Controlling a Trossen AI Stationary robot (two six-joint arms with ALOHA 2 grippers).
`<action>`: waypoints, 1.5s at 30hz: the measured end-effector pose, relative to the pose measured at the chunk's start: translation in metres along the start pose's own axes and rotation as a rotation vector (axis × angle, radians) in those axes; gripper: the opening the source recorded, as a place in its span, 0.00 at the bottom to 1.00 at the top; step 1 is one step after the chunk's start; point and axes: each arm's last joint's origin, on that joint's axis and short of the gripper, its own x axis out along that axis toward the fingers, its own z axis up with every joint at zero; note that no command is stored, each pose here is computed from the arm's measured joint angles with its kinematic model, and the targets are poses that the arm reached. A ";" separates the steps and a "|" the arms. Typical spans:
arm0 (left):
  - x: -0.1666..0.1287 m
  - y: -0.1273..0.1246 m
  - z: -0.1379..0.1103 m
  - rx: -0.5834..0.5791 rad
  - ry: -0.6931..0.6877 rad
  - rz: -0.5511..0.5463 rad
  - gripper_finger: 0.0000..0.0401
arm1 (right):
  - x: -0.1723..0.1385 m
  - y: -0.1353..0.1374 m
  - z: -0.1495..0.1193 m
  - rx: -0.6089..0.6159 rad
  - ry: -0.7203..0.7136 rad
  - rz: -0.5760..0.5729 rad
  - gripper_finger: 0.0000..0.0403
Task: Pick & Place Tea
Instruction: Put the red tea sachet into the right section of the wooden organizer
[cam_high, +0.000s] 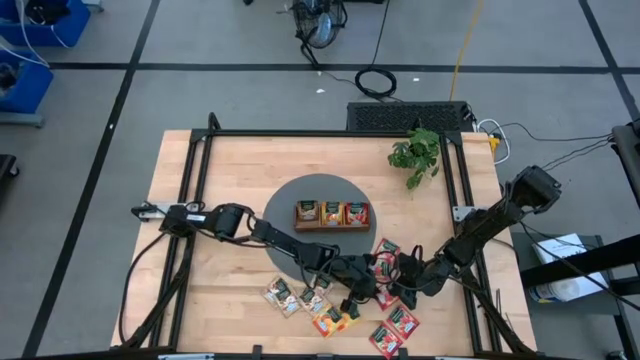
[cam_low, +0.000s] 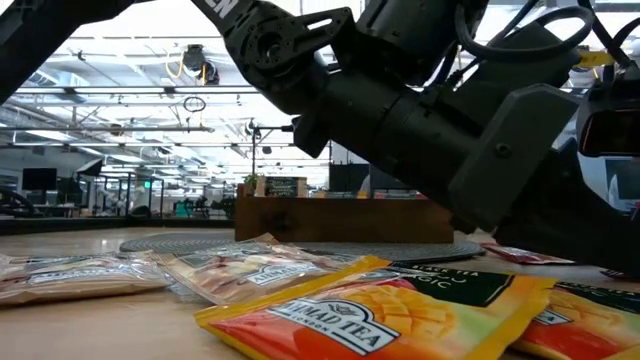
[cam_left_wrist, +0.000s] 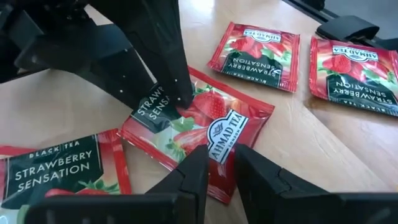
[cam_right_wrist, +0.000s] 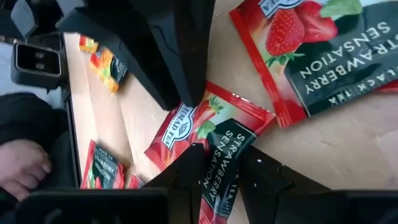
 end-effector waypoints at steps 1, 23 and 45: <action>0.000 0.000 0.000 -0.003 0.003 0.000 0.20 | 0.000 0.000 0.000 -0.010 -0.001 0.001 0.19; -0.037 -0.024 0.034 0.025 0.120 -0.034 0.20 | -0.004 0.012 0.003 -0.177 -0.015 0.125 0.00; -0.056 -0.104 0.024 0.101 0.439 0.062 0.20 | -0.061 0.064 0.040 -0.429 -0.119 -0.080 0.00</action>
